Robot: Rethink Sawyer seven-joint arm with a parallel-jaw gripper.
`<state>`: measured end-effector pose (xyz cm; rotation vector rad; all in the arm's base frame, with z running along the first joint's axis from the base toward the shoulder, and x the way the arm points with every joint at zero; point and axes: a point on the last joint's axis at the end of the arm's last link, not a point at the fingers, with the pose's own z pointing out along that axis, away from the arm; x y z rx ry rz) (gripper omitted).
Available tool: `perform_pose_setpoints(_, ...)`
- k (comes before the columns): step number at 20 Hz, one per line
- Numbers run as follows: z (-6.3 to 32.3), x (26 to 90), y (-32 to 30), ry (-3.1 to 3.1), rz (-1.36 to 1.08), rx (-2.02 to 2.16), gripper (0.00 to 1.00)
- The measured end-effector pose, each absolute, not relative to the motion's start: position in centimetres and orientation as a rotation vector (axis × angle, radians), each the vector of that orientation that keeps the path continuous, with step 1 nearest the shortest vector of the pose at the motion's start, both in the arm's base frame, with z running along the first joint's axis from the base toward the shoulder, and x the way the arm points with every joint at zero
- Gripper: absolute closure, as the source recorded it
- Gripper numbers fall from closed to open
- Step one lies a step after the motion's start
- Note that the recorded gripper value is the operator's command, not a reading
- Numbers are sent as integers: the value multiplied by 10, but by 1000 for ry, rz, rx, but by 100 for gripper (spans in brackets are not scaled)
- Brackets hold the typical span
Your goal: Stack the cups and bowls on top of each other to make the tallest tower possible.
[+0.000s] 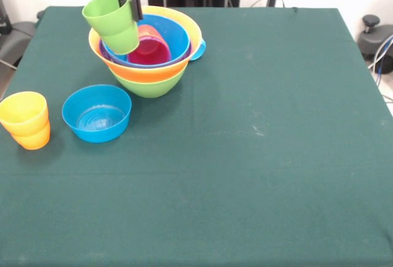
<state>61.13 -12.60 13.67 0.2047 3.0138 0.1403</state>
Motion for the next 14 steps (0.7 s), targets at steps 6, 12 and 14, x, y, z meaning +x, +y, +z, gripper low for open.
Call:
perform_pose_setpoints(6, 153, 623, -98, 2995, 128, 145, 100)
perform_pose_setpoints(12, 159, 629, -63, 2995, 124, 75, 100)
perform_pose_setpoints(14, 159, 629, -55, 2998, 119, 58, 100)
